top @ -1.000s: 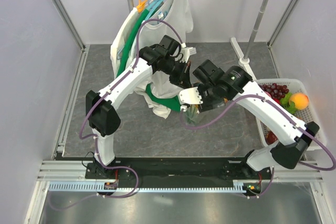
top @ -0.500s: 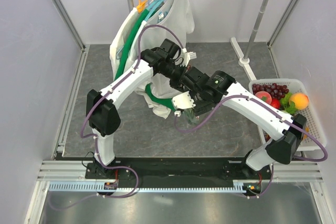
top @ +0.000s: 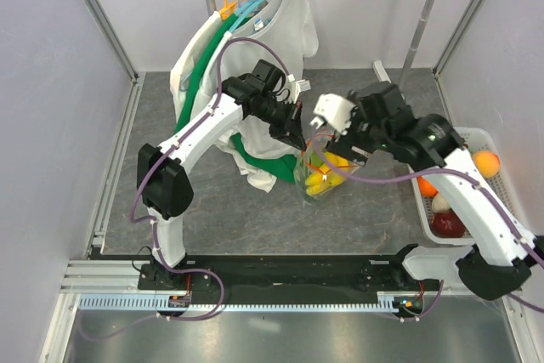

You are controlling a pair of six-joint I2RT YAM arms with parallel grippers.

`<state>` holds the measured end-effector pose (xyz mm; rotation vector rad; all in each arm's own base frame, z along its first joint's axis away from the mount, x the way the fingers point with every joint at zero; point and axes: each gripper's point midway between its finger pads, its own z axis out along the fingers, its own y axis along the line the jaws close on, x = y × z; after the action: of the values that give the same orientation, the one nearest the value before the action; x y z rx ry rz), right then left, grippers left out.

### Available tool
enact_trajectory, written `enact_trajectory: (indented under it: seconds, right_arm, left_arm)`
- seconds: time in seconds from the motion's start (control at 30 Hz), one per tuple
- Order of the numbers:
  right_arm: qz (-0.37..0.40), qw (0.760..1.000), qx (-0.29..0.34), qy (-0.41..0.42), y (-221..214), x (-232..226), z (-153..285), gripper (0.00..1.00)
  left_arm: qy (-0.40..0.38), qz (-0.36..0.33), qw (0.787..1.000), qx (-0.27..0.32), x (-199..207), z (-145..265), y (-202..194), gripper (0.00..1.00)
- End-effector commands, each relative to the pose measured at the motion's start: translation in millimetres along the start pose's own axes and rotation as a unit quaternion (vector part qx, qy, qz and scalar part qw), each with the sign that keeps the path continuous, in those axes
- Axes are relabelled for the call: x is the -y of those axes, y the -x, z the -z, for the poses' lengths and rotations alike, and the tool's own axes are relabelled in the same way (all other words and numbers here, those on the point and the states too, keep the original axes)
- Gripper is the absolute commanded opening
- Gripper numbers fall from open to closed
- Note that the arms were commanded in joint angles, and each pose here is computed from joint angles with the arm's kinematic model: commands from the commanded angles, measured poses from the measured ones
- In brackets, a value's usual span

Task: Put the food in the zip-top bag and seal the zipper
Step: Place the fake fruit in the zipper food storage bag, then adjust the zipper food storage bag at the center of the board.

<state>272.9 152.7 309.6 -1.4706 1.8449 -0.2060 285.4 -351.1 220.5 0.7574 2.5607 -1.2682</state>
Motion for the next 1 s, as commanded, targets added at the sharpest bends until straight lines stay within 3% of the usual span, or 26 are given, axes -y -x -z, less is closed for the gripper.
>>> enact_trajectory:
  seconds: [0.0, 0.27, 0.47, 0.53, 0.57, 0.6, 0.63, 0.7, 0.83, 0.97]
  right_arm:
    - [-0.206, 0.978, 0.039, 0.018, -8.0, -10.4, 13.0, 0.93]
    - [-0.419, 0.907, -0.035, 0.035, -57.4, -29.8, -14.9, 0.89]
    - [-0.487, 0.868, -0.064, 0.075, -75.3, -41.9, -32.9, 0.76]
    - [-0.504, 0.855, -0.076, 0.093, -83.1, -50.9, -39.2, 0.59]
    - [-0.508, 0.851, -0.066, 0.119, -77.6, -56.7, -39.4, 0.40]
    - [-0.508, 0.849, -0.064, 0.128, -76.3, -58.8, -39.5, 0.07]
    - [-0.511, 0.848, -0.059, 0.130, -75.7, -55.3, -38.2, 0.00]
    - [-0.514, 0.844, -0.042, 0.147, -68.7, -52.5, -28.7, 0.00]
    - [-0.501, 0.856, 0.061, 0.116, -42.6, -12.8, 20.6, 0.00]
    - [-0.490, 0.859, 0.094, 0.114, -30.9, -12.1, 44.7, 0.00]
  left_arm:
    - [-0.023, -0.013, 0.999, 0.026, 23.5, 16.3, 11.1, 0.02]
    - [-0.021, -0.015, 0.999, 0.023, 25.5, 14.7, 8.1, 0.02]
    - [-0.007, -0.049, 0.999, 0.021, 30.5, 11.9, -0.1, 0.02]
    - [-0.002, -0.068, 0.997, 0.019, 38.0, 9.1, -5.3, 0.02]
    - [0.007, -0.080, 0.997, 0.019, 37.4, 6.7, -6.5, 0.02]
    - [0.010, -0.089, 0.996, 0.015, 42.3, 2.9, -10.3, 0.02]
    - [0.012, -0.098, 0.995, 0.017, 46.3, 3.7, -10.7, 0.02]
    - [0.017, -0.119, 0.993, 0.019, 54.2, 2.1, -11.3, 0.02]
    - [0.021, -0.149, 0.987, 0.051, 76.2, 16.7, 5.2, 0.02]
    - [0.047, -0.167, 0.980, 0.096, 88.2, 36.1, 26.6, 0.02]
